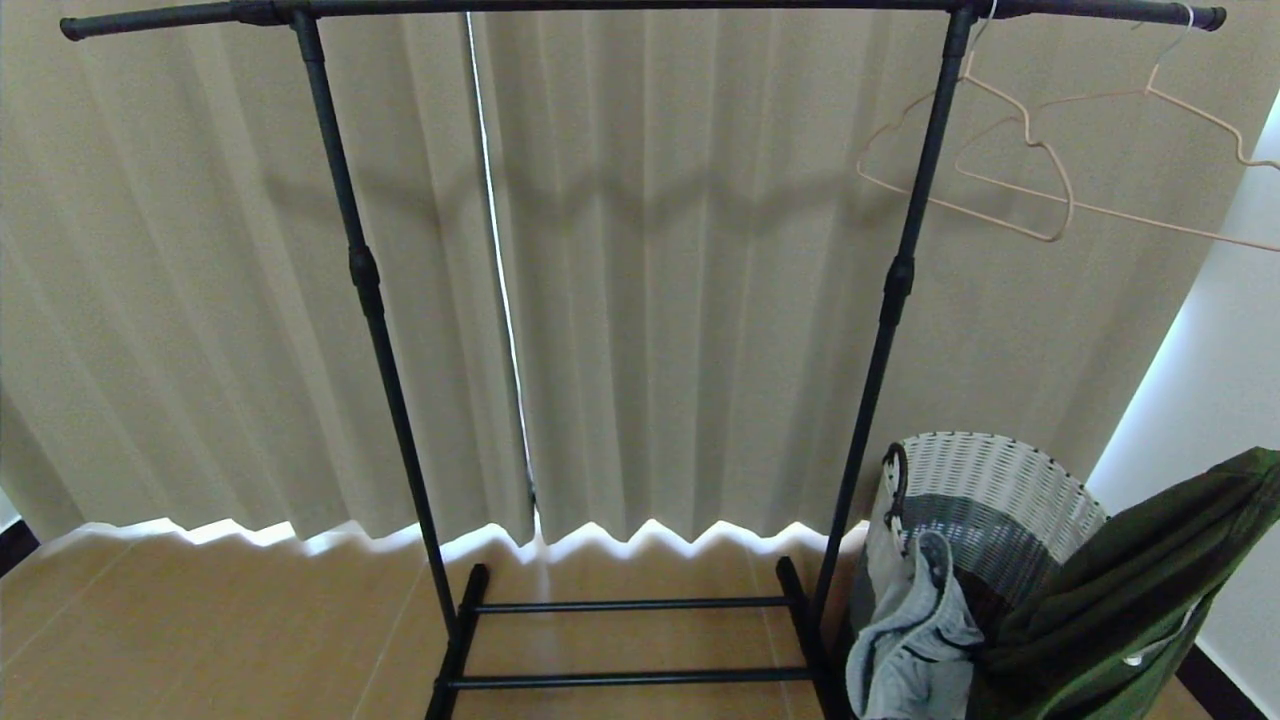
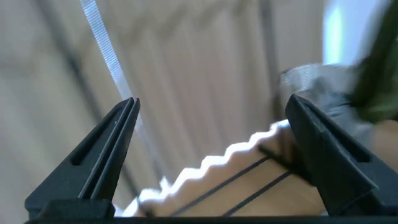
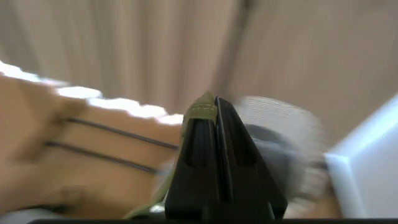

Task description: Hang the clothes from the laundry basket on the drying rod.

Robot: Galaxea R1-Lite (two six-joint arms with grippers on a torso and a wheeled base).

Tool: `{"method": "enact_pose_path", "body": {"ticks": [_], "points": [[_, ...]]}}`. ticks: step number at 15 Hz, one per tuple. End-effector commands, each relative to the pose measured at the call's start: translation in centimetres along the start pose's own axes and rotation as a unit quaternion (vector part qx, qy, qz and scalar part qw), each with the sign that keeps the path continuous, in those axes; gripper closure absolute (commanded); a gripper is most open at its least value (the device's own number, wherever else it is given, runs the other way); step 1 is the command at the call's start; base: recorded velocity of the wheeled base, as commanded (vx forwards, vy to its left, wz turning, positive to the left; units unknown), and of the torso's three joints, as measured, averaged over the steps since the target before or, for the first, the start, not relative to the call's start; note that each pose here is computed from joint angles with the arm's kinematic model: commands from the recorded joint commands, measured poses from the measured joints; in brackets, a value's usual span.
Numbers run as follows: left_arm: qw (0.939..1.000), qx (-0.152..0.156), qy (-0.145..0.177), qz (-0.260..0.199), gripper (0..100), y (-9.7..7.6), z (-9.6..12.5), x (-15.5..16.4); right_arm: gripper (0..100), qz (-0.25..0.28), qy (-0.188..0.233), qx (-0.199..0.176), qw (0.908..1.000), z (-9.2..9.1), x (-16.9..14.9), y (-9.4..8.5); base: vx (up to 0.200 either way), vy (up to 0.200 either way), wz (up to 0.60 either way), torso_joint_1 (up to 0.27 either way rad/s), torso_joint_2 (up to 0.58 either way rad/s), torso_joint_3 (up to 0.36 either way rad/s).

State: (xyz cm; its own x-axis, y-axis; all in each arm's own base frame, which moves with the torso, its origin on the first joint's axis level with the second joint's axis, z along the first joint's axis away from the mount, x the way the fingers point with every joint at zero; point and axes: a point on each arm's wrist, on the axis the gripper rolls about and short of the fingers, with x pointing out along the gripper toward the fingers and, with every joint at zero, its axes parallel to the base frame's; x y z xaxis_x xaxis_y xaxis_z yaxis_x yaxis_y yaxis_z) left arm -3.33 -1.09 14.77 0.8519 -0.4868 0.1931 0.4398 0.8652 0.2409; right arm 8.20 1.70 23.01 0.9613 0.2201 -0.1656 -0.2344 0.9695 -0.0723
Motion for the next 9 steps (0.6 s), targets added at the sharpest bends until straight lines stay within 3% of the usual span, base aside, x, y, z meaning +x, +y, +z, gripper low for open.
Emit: {"method": "enact_pose_path", "body": {"ticks": [1,3,6,7,9], "points": [[0.9959,-0.027,0.031,-0.080,0,2.6,4.7,4.0,100,0.110,-0.026,0.044,0.9926,3.9,-0.9,1.5,0.000,0.000,0.00,0.000,0.00,0.000],[0.9876,-0.053,0.059,-0.136,0,4.3,5.8,7.1,100,0.130,-0.025,0.046,0.9901,5.0,0.1,2.1,0.000,0.000,0.00,0.000,0.00,0.000],[0.9670,-0.095,0.112,-0.208,0,5.8,6.0,13.3,100,0.132,-0.007,0.044,0.9902,5.6,1.9,2.6,0.000,0.000,0.00,0.000,0.00,0.000],[0.9650,-0.096,0.125,-0.209,0,5.7,5.9,14.4,100,0.133,-0.006,0.043,0.9901,5.7,2.1,2.6,0.000,0.000,0.00,0.000,0.00,0.000],[0.9573,-0.084,0.162,-0.224,0,3.1,5.3,18.0,100,0.143,-0.015,0.043,0.9887,6.4,2.1,2.9,0.000,0.000,0.00,0.000,0.00,0.000]]}}
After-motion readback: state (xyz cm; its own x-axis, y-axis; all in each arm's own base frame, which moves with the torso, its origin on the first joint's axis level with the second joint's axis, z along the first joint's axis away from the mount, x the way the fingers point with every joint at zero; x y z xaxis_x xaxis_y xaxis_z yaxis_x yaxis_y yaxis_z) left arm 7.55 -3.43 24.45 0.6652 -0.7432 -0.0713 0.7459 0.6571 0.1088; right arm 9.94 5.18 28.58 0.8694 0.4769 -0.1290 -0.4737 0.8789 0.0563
